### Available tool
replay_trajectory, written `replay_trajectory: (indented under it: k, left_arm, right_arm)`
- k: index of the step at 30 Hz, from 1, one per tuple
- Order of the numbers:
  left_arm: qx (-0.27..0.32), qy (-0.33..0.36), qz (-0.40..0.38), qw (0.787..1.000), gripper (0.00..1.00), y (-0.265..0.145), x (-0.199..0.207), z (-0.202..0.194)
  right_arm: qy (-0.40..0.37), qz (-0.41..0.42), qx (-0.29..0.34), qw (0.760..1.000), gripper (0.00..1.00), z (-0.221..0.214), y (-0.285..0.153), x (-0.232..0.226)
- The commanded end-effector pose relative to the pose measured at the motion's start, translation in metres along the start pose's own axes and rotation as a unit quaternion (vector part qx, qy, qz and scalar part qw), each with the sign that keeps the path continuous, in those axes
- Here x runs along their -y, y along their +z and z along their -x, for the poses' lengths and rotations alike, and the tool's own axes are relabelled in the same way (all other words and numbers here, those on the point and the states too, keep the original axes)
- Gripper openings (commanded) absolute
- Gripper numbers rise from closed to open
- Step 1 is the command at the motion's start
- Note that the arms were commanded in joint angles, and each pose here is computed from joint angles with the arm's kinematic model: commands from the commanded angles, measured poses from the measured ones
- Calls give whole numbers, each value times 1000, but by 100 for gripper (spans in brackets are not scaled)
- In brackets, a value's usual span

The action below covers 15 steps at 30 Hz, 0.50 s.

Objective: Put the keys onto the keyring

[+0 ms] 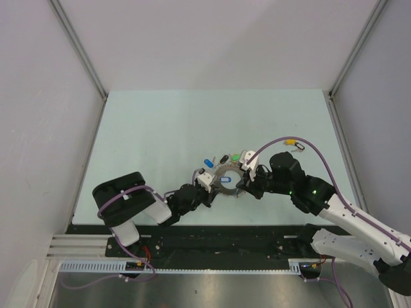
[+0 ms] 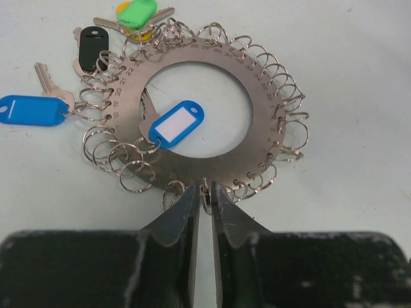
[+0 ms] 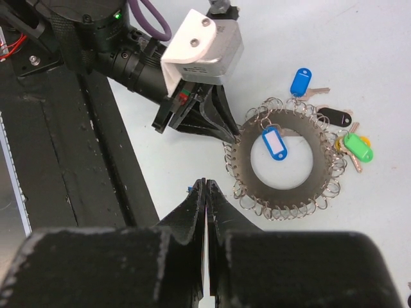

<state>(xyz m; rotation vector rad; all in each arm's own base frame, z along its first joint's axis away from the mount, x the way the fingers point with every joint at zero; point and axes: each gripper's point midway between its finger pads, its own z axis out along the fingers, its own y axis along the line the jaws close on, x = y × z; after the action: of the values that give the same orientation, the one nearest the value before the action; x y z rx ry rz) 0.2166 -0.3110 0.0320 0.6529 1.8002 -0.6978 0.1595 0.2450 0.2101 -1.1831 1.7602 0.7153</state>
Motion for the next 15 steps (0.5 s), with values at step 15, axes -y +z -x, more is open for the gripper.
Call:
replay_trajectory:
  k: [15]
  left_arm:
    - [-107, -34, 52, 992, 22, 10, -3, -9]
  right_arm:
    - [-10, 6, 25, 1000, 0, 11, -6, -5]
